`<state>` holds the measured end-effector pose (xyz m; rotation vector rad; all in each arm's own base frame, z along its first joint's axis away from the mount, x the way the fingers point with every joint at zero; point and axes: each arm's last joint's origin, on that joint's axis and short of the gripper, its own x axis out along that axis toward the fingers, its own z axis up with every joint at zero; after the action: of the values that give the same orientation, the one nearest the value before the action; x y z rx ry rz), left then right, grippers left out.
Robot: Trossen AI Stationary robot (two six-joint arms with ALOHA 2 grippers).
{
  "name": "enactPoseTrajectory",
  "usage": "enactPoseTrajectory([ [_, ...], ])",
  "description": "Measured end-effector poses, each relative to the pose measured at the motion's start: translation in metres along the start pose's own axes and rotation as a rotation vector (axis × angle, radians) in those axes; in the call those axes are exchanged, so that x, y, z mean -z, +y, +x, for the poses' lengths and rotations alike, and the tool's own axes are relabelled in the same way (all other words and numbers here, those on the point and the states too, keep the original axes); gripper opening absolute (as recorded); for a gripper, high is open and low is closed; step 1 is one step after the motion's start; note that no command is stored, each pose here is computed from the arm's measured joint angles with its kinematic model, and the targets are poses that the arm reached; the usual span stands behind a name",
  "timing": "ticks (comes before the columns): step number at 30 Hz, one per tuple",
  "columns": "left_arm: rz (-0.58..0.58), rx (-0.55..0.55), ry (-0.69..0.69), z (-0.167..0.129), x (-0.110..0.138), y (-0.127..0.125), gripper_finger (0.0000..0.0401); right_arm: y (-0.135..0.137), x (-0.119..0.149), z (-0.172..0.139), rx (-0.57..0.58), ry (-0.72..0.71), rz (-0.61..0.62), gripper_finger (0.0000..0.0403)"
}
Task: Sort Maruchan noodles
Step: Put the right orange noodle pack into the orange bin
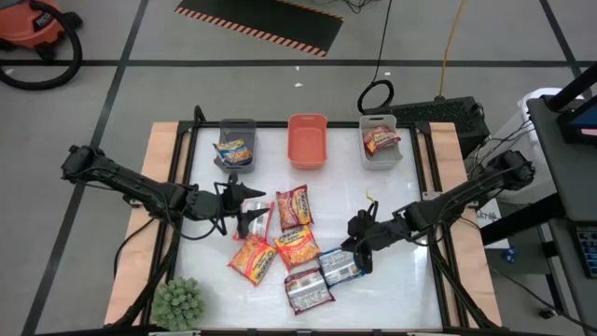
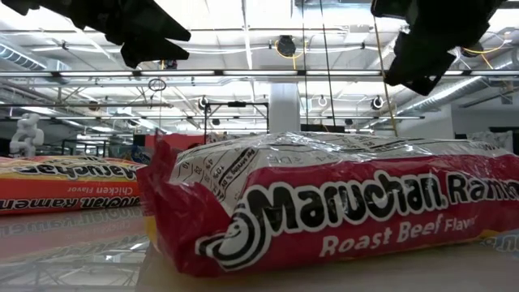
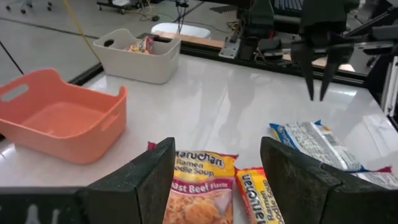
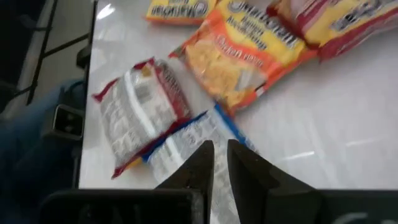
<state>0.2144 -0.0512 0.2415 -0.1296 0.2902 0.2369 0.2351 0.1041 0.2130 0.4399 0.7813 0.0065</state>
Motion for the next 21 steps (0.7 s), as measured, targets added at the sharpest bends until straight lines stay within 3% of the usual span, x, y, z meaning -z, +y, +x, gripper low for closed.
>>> enactPoseTrajectory([
  [4,-0.012,0.002,0.003,0.000,0.000,0.000,0.0241,0.001,-0.001,0.009,0.030,-0.051,-0.040,0.0043],
  [11,-0.051,0.001,-0.002,0.000,0.000,-0.001,0.0241,0.001,0.003,0.039,-0.008,-0.015,-0.079,0.0048],
  [21,-0.050,-0.001,0.004,0.000,0.001,0.000,0.0241,-0.004,-0.015,0.065,-0.002,-0.042,-0.064,0.0108],
])
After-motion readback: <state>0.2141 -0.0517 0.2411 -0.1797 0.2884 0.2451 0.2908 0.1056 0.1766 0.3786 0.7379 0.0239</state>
